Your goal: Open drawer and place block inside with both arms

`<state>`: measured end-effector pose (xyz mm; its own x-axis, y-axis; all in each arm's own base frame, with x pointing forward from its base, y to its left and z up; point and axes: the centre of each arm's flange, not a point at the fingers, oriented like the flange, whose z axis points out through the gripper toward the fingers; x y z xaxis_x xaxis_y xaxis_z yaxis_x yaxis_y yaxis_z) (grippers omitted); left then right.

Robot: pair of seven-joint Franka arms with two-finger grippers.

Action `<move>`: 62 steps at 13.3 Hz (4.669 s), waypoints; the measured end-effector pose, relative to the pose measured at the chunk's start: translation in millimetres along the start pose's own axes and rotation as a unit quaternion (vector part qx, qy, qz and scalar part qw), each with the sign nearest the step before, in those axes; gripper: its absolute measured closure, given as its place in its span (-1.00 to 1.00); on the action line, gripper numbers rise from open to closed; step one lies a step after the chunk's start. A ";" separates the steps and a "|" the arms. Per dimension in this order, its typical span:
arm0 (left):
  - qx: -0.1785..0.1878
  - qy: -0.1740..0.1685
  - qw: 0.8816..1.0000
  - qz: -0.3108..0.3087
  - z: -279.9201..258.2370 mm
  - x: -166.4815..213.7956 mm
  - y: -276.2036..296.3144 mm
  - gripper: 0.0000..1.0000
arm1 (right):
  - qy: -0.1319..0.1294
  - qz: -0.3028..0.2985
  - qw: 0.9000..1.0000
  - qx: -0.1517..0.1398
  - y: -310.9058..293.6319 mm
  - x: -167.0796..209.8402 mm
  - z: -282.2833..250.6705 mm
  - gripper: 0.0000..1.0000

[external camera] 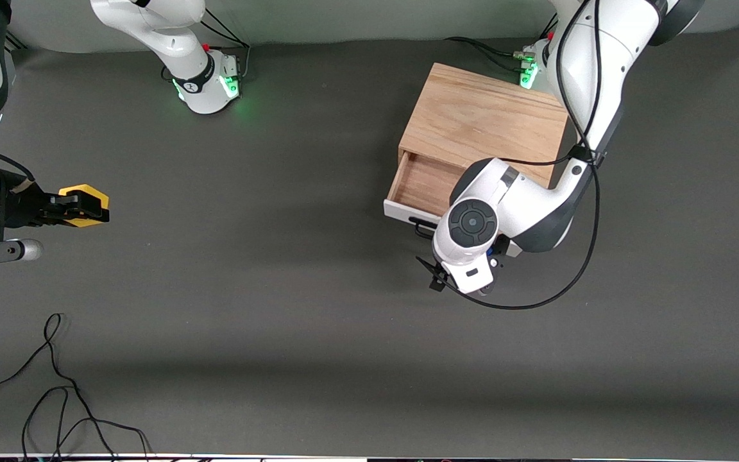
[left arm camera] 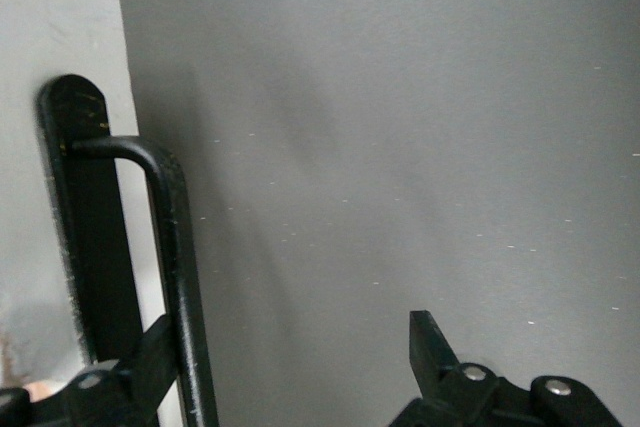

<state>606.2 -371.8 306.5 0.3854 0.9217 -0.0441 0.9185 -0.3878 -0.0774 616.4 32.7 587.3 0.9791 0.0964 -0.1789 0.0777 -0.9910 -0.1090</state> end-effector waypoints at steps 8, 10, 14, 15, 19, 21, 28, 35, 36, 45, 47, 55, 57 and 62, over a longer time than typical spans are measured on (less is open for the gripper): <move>-0.043 -0.001 0.999 0.000 -4.8 4.3 11.3 -1.00 | 0.000 0.000 1.000 0.000 0.0 0.0 0.0 -0.11; -0.049 0.001 0.999 0.001 -6.9 5.5 12.9 -1.00 | 0.000 0.000 1.000 0.000 0.0 0.0 0.0 -0.11; -0.080 0.005 0.997 -0.005 -58.0 11.0 24.6 -1.00 | 0.000 0.000 1.000 0.000 -0.2 0.0 0.0 -0.11; -0.075 0.008 0.997 -0.006 -74.3 11.5 22.9 -1.00 | 0.000 -0.001 1.000 0.000 -1.0 0.0 0.1 -0.11; -0.040 0.029 0.998 0.034 -159.9 26.9 -6.1 -1.00 | -0.004 0.024 1.000 -0.008 -53.2 0.2 5.9 -0.11; -0.003 0.018 0.996 0.086 -208.4 69.6 -37.2 -1.00 | -0.008 0.043 0.999 -0.016 -107.9 -2.4 15.6 -0.11; 0.058 -0.034 0.956 0.286 -284.1 238.7 -133.9 -1.00 | 0.032 0.168 0.985 -0.015 -271.6 4.5 77.3 -0.11; 0.055 -0.038 0.886 0.458 -280.8 303.4 -199.7 -1.00 | 0.051 0.229 0.972 0.013 -411.0 4.3 152.5 -0.11; 0.052 -0.031 0.876 0.479 -278.5 301.4 -205.2 -1.00 | 0.053 0.234 0.971 0.017 -428.9 5.8 167.9 -0.11; 0.021 0.023 0.813 0.582 -263.4 296.1 -201.9 -1.00 | 0.051 0.240 0.969 0.021 -525.8 -21.9 271.0 -0.11; 0.018 0.027 0.812 0.582 -261.4 296.2 -200.5 -1.00 | 0.056 0.244 0.968 0.030 -540.2 -25.6 291.0 -0.11; 0.006 0.027 0.812 0.583 -264.0 292.3 -198.5 -1.00 | 0.052 0.238 0.970 0.019 -564.4 -37.1 352.5 -0.11; 0.003 0.025 0.809 0.587 -263.9 287.0 -196.6 -1.00 | 0.053 0.239 0.969 0.020 -563.7 -35.8 351.3 -0.11; 0.003 0.027 0.808 0.589 -265.4 282.9 -195.6 -1.00 | 0.094 0.209 0.973 -0.008 -570.8 -44.0 354.5 -0.80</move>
<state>559.0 -32.3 573.5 0.9951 -0.0869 -0.0460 -0.0879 -0.9960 -0.0181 462.4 627.1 310.7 0.9424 -0.3337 -0.0214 -0.3344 -0.9411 -0.0505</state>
